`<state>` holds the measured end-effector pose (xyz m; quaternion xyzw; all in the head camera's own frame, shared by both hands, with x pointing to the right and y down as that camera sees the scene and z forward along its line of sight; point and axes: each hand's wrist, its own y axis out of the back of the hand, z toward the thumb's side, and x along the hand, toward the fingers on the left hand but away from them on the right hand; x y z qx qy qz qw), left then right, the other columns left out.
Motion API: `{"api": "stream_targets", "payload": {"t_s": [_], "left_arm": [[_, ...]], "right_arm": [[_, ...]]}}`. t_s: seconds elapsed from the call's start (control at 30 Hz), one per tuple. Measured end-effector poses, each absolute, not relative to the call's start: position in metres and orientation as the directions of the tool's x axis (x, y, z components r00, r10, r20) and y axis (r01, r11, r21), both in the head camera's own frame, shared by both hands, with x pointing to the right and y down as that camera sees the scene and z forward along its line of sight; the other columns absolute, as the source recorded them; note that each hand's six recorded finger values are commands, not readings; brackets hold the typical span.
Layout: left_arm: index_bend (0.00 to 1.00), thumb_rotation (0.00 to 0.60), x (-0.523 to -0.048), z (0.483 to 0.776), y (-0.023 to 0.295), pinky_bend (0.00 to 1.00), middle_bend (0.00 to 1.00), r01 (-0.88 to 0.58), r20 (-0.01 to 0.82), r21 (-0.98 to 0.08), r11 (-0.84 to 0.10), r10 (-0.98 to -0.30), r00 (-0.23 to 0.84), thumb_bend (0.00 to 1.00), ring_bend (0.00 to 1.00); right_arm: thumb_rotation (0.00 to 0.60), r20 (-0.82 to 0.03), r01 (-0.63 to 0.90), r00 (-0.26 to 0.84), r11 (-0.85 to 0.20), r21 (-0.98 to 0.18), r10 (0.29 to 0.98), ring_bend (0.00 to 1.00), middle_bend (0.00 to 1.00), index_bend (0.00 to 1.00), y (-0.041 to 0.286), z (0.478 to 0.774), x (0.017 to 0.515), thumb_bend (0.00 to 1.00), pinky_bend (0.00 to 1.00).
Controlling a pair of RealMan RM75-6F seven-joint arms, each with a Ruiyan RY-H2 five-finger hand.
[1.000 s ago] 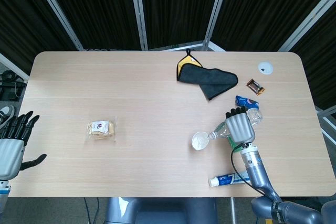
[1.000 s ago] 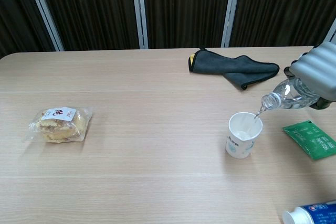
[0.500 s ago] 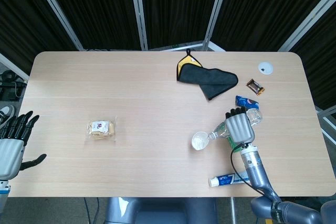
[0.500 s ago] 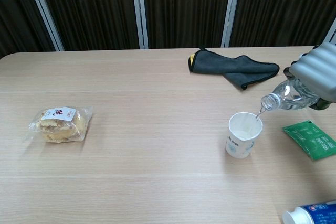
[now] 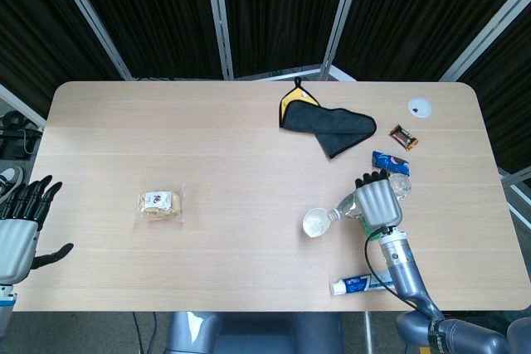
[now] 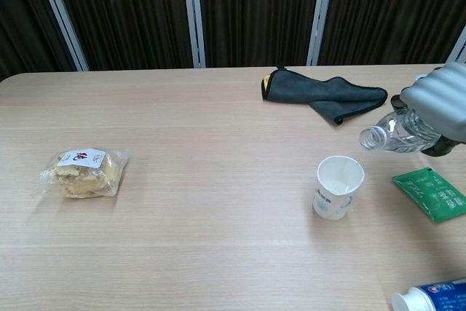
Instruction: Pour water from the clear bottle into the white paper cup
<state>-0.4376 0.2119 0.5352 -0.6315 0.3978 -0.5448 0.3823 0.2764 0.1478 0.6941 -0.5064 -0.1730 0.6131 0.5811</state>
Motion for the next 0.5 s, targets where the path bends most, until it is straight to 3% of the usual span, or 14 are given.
{"api": "stream_targets", "payload": {"t_s": [0.2, 0.5], "left_arm": [[0.00, 0.600, -0.438, 0.535, 0.212, 0.00, 0.00, -0.087, 0.387, -0.915, -0.394, -0.918, 0.089, 0.01, 0.00], [0.00, 0.600, -0.437, 0.536, 0.213, 0.00, 0.00, -0.088, 0.394, -0.912, -0.402, -0.915, 0.092, 0.01, 0.00]], "right_arm": [[0.600, -0.434, -0.331, 0.175, -0.362, -0.871, 0.884, 0.53, 0.66, 0.59, 0.143, 0.689, 0.275, 0.72, 0.39], [0.600, -0.414, -0.027, 0.156, -0.415, -0.909, 0.897, 0.53, 0.66, 0.59, 0.125, 0.674, 0.282, 0.72, 0.40]]}}
